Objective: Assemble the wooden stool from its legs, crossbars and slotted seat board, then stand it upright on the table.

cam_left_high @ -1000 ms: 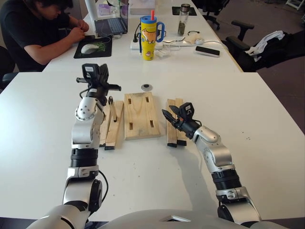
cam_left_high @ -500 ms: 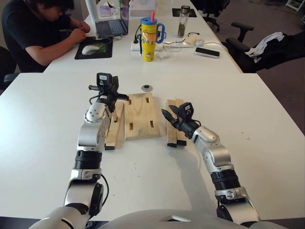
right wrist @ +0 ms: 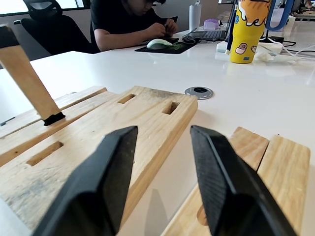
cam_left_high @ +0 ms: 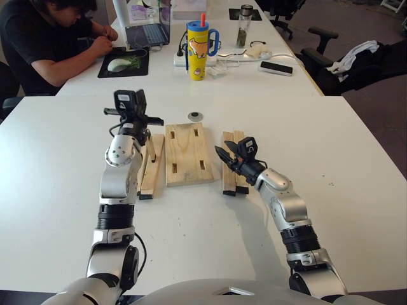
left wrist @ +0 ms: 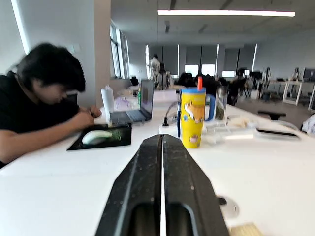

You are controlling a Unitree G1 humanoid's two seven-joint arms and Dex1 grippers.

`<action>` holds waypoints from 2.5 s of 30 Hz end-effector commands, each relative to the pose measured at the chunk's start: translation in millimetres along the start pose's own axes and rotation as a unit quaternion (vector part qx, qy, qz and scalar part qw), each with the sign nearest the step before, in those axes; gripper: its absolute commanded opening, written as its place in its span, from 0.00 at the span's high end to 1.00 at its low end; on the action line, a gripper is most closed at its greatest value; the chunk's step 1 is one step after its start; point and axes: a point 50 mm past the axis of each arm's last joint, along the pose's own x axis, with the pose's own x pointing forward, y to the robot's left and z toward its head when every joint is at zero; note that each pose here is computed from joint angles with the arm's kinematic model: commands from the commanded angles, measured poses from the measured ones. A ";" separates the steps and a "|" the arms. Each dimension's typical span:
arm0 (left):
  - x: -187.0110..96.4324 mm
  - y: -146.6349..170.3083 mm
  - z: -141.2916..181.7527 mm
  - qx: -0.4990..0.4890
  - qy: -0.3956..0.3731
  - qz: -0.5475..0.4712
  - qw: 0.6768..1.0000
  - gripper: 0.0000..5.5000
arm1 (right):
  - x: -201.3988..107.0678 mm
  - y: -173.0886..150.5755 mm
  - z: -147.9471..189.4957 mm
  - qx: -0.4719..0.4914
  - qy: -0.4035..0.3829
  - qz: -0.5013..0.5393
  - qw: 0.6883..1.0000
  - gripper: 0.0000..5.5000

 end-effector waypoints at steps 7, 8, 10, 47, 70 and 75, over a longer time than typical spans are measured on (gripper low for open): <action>-57.8 3.6 -4.1 0.012 0.058 -0.020 0.998 0.71 | -5.9 -2.2 -3.8 -0.005 0.008 -0.004 1.000 0.64; -63.3 1.9 -9.1 0.009 0.076 -0.023 0.997 0.68 | -5.8 -1.9 -4.3 -0.006 0.010 -0.003 1.000 0.64; -69.6 -1.9 -15.2 0.002 0.100 -0.028 0.995 0.62 | -5.5 -1.9 -4.3 -0.006 0.012 -0.003 1.000 0.64; -15.0 -7.6 21.1 -0.064 0.069 -0.088 0.992 0.92 | -4.3 -21.7 32.0 0.180 -0.102 0.020 0.978 0.56; -12.6 -29.7 36.7 -0.467 0.116 -0.410 0.774 0.92 | -48.1 -55.1 72.4 0.400 -0.152 0.264 0.865 0.02; -19.4 -36.3 29.7 -0.475 0.144 -0.424 0.758 0.92 | -54.3 -48.5 83.1 0.407 -0.178 0.310 0.840 0.06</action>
